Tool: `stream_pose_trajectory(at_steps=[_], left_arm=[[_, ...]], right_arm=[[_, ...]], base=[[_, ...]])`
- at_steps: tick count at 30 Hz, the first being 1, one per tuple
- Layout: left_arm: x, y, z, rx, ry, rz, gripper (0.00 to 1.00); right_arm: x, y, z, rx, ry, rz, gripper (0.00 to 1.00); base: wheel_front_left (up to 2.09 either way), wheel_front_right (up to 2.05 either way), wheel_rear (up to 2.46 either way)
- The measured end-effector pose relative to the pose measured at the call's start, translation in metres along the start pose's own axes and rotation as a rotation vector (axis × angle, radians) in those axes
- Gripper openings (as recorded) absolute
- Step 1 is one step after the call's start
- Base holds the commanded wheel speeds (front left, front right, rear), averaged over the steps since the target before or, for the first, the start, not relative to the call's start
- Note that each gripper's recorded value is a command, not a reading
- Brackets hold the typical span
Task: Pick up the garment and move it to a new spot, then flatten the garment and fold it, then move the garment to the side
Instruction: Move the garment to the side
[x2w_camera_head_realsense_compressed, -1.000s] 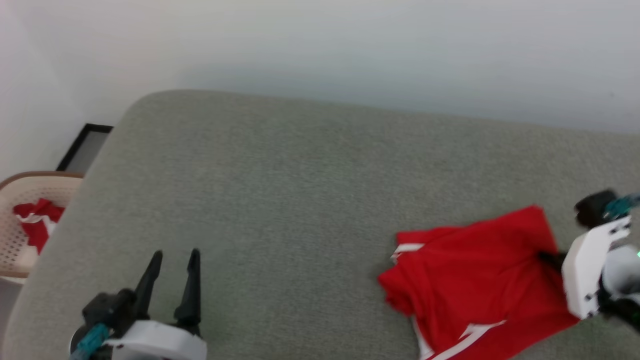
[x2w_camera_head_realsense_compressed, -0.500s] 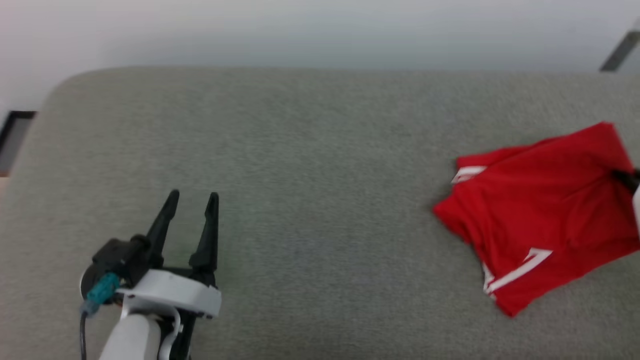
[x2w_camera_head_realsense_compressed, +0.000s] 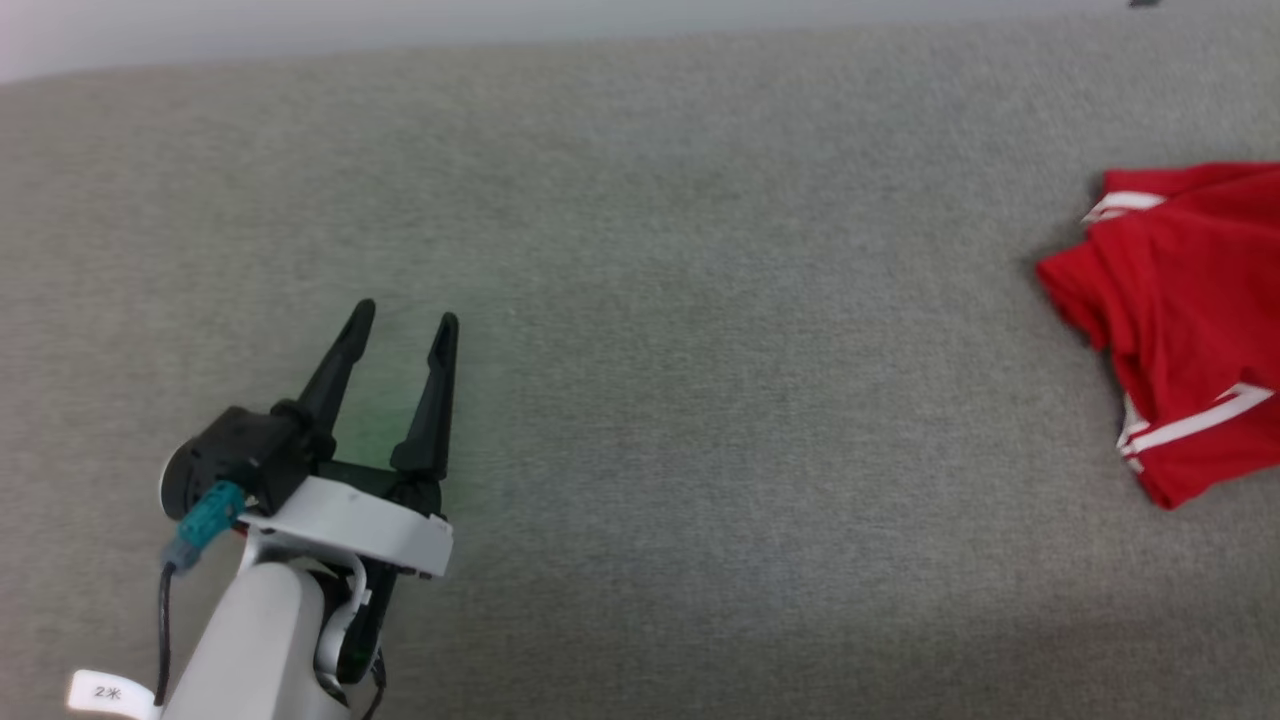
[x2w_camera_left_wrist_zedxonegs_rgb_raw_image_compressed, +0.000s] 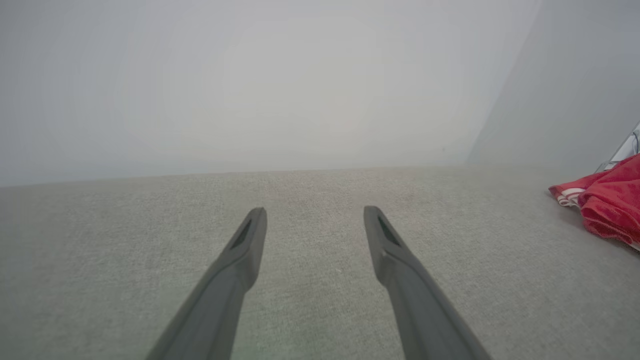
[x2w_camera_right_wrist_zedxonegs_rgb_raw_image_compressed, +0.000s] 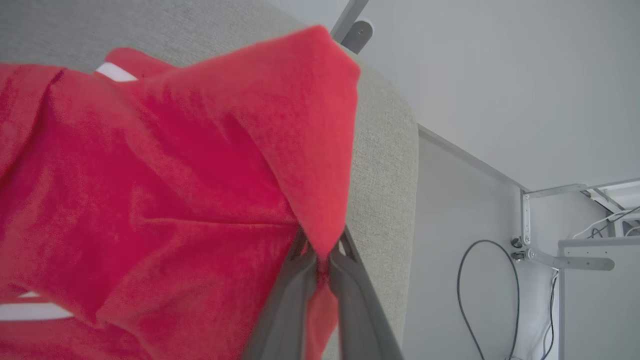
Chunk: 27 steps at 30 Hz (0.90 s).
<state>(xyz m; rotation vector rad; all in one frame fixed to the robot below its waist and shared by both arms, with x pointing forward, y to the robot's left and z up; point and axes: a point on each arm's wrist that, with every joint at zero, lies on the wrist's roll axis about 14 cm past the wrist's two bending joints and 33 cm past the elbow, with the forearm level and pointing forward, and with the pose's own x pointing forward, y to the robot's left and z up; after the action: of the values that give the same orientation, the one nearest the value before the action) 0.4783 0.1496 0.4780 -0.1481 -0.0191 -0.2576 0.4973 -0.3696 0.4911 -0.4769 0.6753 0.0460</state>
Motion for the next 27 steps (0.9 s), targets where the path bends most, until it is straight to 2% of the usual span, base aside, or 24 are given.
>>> stream_pose_trajectory(at_steps=[10,21,27], left_arm=[[0.027,-0.02,-0.03,-0.009,0.049,-0.094,1.0],[0.049,-0.035,-0.06,-0.027,0.095,-0.164,1.0],[0.053,-0.037,-0.07,-0.035,0.11,-0.178,1.0]], right_arm=[[0.005,-0.045,-0.026,-0.08,0.066,-0.125,0.0],[0.008,-0.09,-0.053,-0.238,0.174,-0.255,0.0],[0.021,-0.085,-0.077,-0.199,0.235,-0.26,0.0]], base=[[0.0,0.0,0.0],[0.0,0.0,0.0],[0.0,0.0,0.0]])
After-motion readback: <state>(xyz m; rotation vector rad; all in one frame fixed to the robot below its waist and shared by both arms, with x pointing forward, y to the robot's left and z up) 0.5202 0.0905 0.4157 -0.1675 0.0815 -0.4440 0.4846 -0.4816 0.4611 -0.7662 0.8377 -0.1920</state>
